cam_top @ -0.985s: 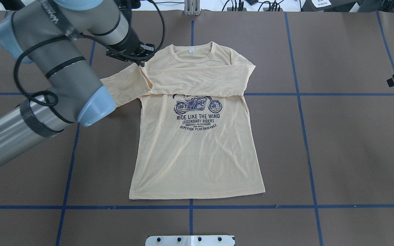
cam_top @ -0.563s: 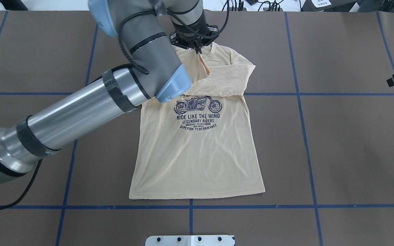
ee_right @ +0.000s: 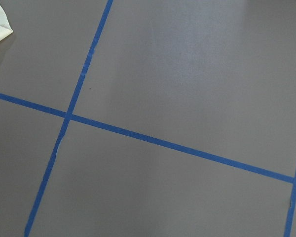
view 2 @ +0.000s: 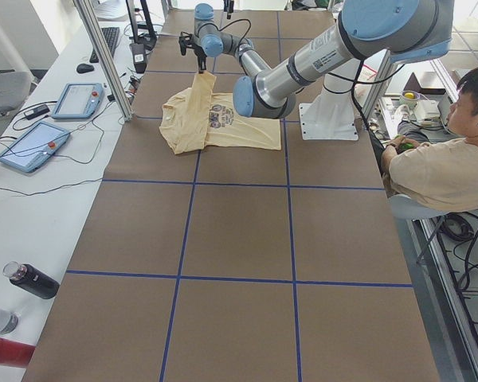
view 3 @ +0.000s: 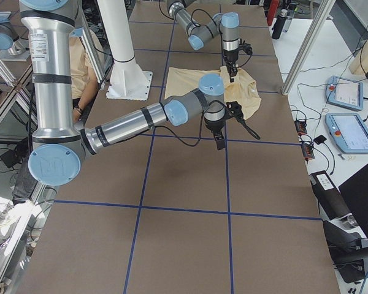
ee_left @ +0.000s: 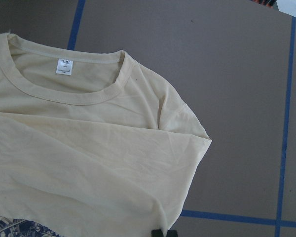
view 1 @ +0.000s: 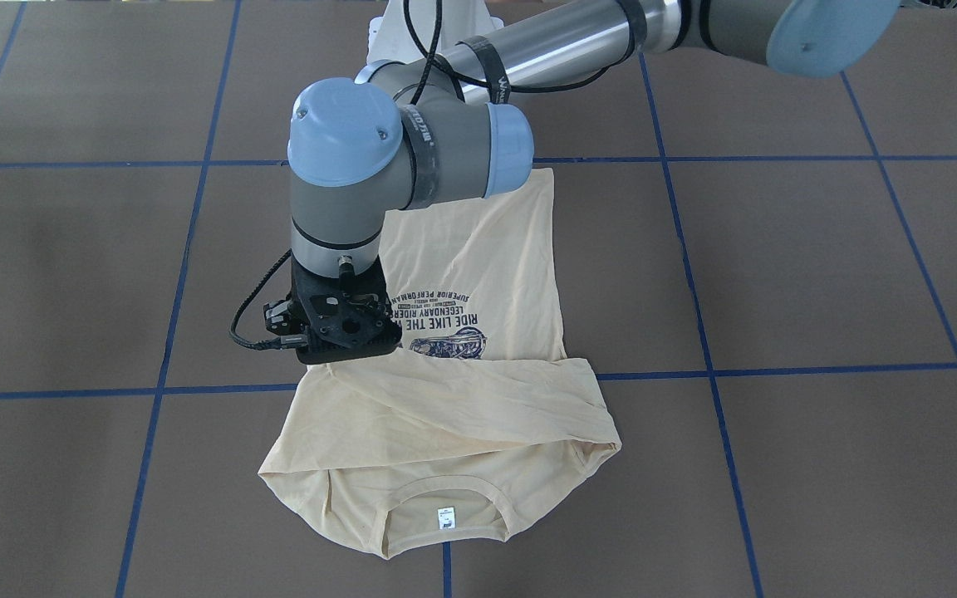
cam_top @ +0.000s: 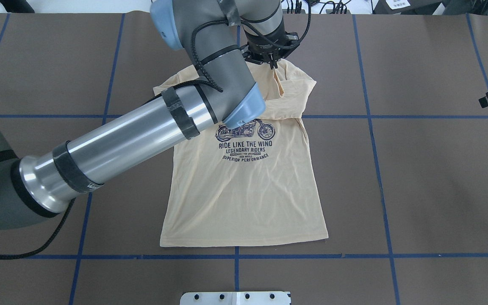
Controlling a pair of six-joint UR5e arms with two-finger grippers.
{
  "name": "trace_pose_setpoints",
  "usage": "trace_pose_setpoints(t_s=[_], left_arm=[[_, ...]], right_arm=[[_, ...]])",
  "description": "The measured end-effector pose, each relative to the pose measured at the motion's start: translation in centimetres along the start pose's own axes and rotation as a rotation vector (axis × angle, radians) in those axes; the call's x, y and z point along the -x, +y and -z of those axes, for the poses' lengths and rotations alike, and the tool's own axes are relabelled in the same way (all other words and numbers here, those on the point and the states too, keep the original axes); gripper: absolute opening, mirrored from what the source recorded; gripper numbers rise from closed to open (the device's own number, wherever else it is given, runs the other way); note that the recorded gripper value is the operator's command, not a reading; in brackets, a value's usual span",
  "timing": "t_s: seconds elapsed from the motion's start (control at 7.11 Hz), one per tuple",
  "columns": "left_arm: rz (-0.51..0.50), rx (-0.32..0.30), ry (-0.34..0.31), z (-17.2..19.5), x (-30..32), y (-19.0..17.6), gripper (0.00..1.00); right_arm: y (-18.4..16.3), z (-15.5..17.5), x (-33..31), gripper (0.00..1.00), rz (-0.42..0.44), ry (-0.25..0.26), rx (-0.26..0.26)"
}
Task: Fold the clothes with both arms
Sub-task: 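Carry the sleeve with the left gripper across the chest over the folded sleeve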
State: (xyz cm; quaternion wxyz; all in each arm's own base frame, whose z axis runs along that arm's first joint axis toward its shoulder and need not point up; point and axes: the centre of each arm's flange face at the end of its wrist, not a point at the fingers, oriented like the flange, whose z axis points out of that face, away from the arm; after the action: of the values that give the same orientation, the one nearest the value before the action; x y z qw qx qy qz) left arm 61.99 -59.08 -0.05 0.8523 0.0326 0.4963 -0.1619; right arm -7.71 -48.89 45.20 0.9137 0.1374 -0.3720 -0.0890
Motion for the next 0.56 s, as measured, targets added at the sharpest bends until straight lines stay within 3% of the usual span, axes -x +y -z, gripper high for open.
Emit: trace_pose_setpoints(t_s=[0.28, 0.42, 0.56], left_arm=[[0.097, -0.04, 0.011, -3.0, -0.6, 1.8, 0.83], [0.143, -0.045, 0.025, -3.2, -1.0, 2.1, 0.99], [0.18, -0.047, 0.046, -2.9, -1.6, 2.3, 1.0]], right_arm=[[0.0, -0.1, -0.1, 1.0, -0.001, 0.0, 0.002], [0.0, -0.2, -0.1, 1.0, -0.001, 0.0, 0.003], [-0.1, -0.2, 0.0, 1.0, -0.001, 0.0, 0.003]])
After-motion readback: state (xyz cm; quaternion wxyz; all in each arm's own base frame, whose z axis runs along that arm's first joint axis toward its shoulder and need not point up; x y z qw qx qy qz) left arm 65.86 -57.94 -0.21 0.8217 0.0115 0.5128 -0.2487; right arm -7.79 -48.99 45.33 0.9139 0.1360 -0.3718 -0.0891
